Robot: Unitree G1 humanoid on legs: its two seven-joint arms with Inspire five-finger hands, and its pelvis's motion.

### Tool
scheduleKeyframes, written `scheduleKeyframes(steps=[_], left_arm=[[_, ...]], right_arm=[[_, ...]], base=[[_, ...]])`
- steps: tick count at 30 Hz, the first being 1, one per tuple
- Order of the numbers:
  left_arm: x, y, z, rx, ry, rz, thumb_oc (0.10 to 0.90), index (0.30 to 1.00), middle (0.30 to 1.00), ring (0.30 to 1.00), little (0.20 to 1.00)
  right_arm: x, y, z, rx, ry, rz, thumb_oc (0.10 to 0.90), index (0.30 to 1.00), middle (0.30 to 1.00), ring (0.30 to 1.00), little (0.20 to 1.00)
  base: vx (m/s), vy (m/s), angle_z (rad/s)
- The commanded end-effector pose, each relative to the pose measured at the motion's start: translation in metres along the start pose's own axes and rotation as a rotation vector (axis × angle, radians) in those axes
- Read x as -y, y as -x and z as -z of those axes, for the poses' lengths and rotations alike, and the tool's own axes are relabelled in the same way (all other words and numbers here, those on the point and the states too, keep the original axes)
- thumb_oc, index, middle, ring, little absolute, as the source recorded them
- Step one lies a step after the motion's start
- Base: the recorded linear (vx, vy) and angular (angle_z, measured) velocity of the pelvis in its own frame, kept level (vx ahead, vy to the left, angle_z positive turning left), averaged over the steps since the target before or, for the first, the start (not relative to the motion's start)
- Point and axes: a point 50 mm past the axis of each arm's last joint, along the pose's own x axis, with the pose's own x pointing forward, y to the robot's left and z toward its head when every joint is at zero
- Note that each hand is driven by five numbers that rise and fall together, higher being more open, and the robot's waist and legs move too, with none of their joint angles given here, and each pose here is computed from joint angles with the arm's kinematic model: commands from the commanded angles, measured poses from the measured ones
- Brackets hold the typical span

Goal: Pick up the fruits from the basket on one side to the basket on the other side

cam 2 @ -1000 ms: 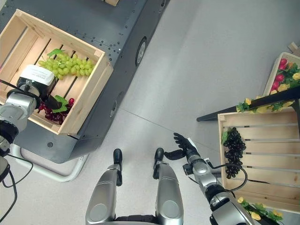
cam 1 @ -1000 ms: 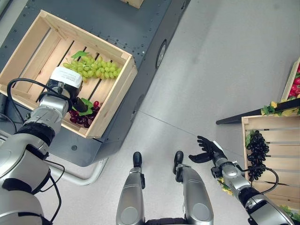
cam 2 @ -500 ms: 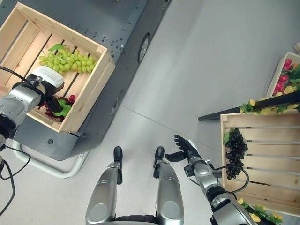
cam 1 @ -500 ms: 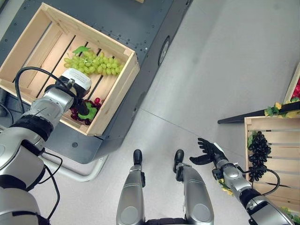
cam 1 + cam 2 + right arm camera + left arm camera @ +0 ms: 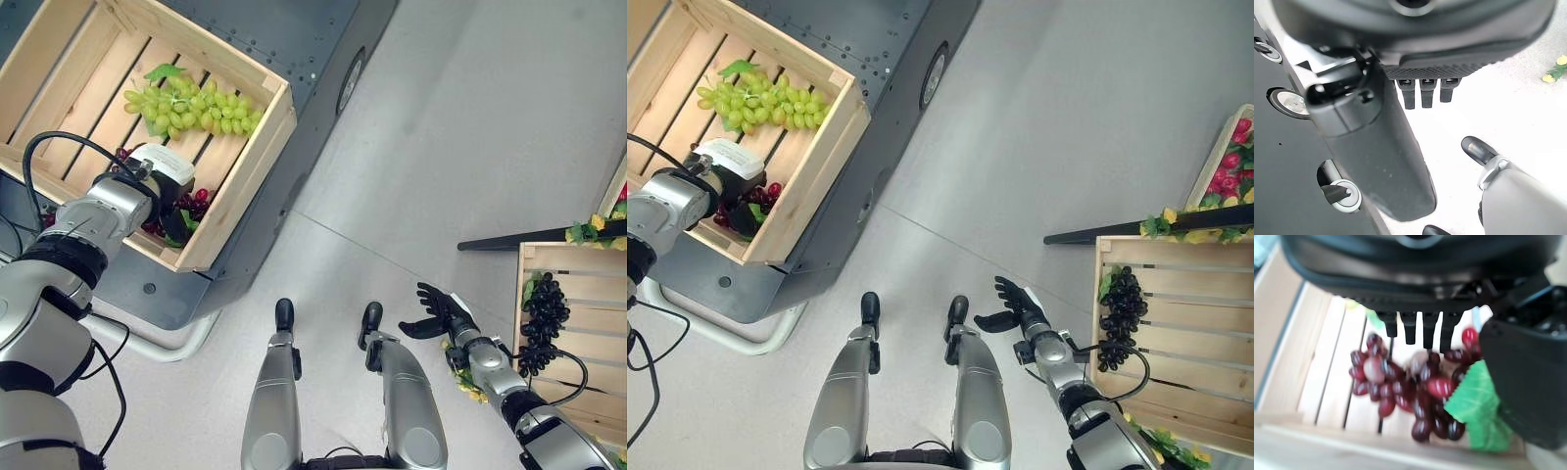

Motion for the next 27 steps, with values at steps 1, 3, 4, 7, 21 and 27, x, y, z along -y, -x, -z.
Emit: scheduleKeyframes(steps=[1,3,4,7,21,27], left_arm=[[-0.013,0.012,0.046,-0.155,0.013,0.001,0.800,0.900,0.900,0.900,0.900],[-0.010,0.010,0.044,-0.157,0.001,0.005,0.800,0.900,0.900,0.900,0.900],[-0.011,0.010,0.044,-0.158,-0.002,0.002,0.800,0.900,0.900,0.900,0.900],[-0.011,0.009,0.042,-0.155,-0.012,0.000,0.800,0.900,0.900,0.900,0.900],[-0.002,0.003,0.025,-0.085,-0.009,-0.078,0.400,0.300,0.300,0.300,0.300],[-0.001,0.005,0.024,-0.063,-0.022,-0.124,0.400,0.300,0.300,0.300,0.300]], right_arm=[[0.024,0.002,-0.013,0.085,0.038,0.044,0.800,0.900,0.900,0.900,0.900],[0.024,0.001,-0.016,0.092,0.035,0.046,0.800,0.900,0.900,0.900,0.900],[0.025,0.000,-0.018,0.096,0.034,0.047,0.800,0.900,0.900,0.900,0.900],[0.026,-0.001,-0.024,0.112,0.025,0.053,0.800,0.900,0.900,0.900,0.900],[0.041,-0.004,-0.050,0.222,-0.043,0.138,0.800,0.900,0.900,0.900,0.900],[0.045,-0.002,-0.052,0.238,-0.058,0.147,0.800,0.900,0.900,0.900,0.900]], base=[[-0.03,0.010,0.03],[-0.03,0.012,0.02],[-0.04,0.011,0.00],[-0.04,0.002,0.00],[-0.04,0.007,0.02],[0.00,0.000,0.00]])
